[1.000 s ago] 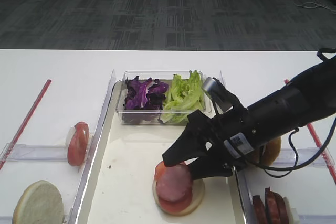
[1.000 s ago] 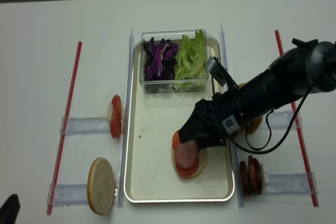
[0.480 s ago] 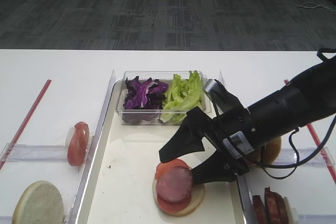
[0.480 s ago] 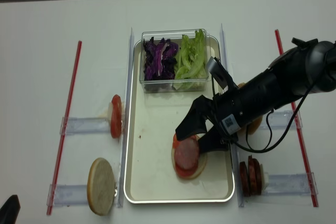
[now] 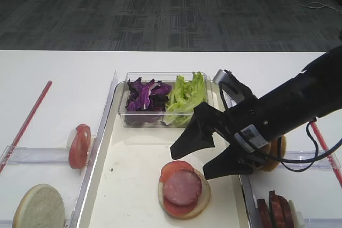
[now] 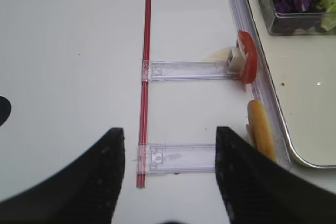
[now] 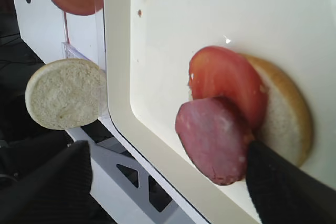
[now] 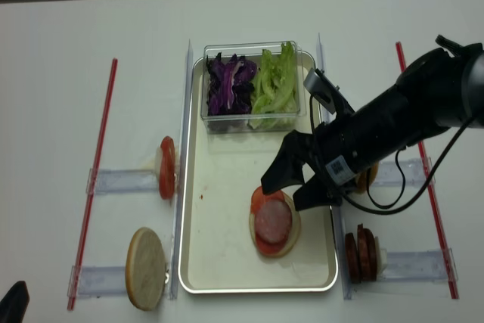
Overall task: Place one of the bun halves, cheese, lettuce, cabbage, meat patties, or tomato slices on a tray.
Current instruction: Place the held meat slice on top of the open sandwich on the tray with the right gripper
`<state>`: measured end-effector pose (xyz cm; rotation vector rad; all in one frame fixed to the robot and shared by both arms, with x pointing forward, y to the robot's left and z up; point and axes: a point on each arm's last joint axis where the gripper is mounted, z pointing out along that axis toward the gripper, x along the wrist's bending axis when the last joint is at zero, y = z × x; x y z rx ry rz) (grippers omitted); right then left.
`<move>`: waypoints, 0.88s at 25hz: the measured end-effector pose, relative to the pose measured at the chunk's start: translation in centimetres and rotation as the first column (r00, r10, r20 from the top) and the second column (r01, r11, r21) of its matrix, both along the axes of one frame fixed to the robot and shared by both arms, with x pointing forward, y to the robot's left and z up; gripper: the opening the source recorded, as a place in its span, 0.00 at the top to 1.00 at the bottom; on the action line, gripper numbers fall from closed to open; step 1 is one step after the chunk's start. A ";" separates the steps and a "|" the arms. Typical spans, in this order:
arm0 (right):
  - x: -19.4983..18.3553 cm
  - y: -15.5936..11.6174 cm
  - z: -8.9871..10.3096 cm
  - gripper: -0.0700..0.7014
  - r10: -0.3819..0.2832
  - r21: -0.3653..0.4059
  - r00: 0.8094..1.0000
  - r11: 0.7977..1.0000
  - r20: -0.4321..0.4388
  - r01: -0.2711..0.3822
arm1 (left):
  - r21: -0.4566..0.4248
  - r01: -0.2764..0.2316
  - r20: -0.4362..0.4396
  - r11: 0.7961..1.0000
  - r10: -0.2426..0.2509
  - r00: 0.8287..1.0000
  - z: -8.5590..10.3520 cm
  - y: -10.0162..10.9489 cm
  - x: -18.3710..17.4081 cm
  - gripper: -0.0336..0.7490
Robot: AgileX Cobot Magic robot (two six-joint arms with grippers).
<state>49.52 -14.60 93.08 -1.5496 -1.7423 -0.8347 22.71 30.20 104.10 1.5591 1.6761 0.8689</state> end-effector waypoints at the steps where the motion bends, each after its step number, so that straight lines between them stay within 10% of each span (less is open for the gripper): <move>1: 0.0 0.0 0.1 0.14 -0.001 -0.002 1.000 1.000 -0.001 0.001 | 0.000 0.000 0.000 1.000 0.000 1.000 0.0 0.0 0.0 0.45; 22: -1.9 -0.7 4.6 0.18 0.054 -0.015 0.996 0.998 0.071 -0.053 | 0.001 0.001 0.000 1.000 -0.001 1.000 0.0 0.0 0.0 0.45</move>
